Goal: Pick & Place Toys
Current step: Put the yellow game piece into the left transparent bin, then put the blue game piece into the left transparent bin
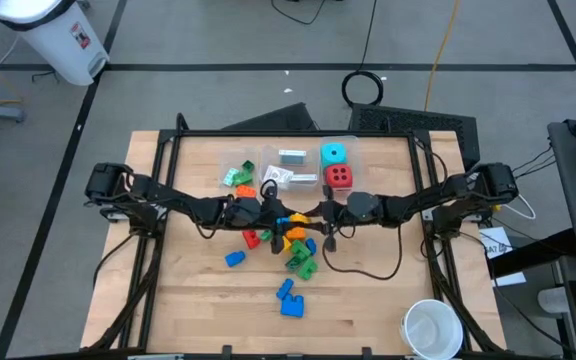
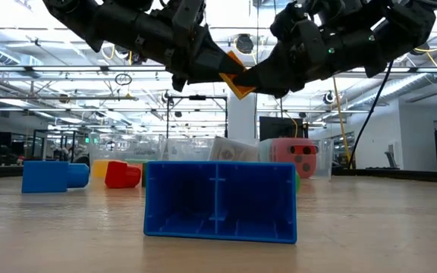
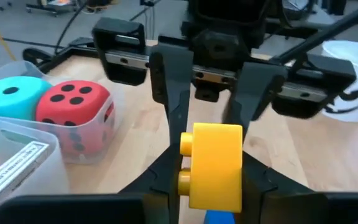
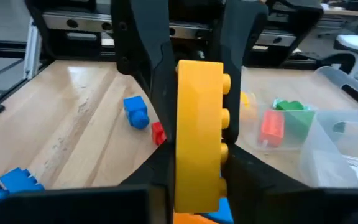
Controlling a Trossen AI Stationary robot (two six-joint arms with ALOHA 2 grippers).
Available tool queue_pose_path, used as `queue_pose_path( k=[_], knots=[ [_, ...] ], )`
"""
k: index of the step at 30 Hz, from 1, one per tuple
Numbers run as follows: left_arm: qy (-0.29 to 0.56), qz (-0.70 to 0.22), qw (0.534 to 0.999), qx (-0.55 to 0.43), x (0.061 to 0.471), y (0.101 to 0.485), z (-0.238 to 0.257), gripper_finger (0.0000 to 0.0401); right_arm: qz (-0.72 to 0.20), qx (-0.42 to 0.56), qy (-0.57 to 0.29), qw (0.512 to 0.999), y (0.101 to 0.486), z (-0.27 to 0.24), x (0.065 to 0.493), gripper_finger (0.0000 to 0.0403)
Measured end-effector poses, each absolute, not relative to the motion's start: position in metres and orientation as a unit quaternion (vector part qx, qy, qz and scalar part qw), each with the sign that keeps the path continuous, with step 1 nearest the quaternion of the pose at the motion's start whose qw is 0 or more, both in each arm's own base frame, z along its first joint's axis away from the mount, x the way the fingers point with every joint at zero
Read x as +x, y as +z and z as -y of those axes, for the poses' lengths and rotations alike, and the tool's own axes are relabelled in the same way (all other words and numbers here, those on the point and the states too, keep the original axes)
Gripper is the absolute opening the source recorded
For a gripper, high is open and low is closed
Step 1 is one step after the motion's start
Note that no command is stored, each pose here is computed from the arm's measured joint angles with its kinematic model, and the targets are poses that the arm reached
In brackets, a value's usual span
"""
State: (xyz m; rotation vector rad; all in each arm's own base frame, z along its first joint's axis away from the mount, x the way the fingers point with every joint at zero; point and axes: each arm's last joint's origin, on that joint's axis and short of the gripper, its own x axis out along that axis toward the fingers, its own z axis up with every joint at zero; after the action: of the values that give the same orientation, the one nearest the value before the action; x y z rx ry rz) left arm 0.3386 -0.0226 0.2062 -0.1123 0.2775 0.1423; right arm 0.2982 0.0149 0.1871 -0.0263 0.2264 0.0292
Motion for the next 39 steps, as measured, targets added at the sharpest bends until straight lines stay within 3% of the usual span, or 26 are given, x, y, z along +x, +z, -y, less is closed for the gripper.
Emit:
queue_pose_path(
  k=[3, 8, 12, 17, 25, 27, 34, 39],
  knots=[
    [0.104, -0.135, 0.984, -0.059, 0.331, 0.217, 0.019, 0.0092, -0.131, -0.007, -0.005, 0.991, 0.189, -0.013, 0.294, 0.0124],
    [0.236, -0.104, 0.965, -0.041, 0.297, 0.238, 0.006, 0.0092, -0.187, 0.002, 0.012, 0.982, 0.196, -0.015, 0.278, 0.0197],
    [0.295, -0.095, 0.949, -0.063, 0.257, 0.227, -0.011, 0.0092, -0.176, 0.005, -0.003, 0.984, 0.212, -0.012, 0.265, 0.0237],
    [0.397, -0.099, 0.906, -0.107, 0.214, 0.192, -0.038, 0.0092, -0.156, 0.006, -0.002, 0.988, 0.218, -0.012, 0.257, 0.025],
    [0.469, -0.115, 0.86, -0.166, 0.183, 0.155, -0.061, 0.0093, -0.163, 0.013, -0.007, 0.986, 0.199, -0.011, 0.267, 0.0251],
    [0.474, -0.113, 0.856, -0.172, 0.182, 0.154, -0.064, 0.0125, -0.183, 0.013, -0.007, 0.983, 0.188, -0.011, 0.271, 0.0251],
    [0.448, -0.113, 0.868, -0.182, 0.184, 0.155, -0.063, 0.0313, -0.223, 0.01, -0.009, 0.975, 0.167, -0.01, 0.287, 0.0251],
    [0.428, -0.108, 0.876, -0.192, 0.185, 0.156, -0.063, 0.0388, -0.268, 0.012, -0.01, 0.963, 0.157, -0.011, 0.299, 0.0251]
  ],
)
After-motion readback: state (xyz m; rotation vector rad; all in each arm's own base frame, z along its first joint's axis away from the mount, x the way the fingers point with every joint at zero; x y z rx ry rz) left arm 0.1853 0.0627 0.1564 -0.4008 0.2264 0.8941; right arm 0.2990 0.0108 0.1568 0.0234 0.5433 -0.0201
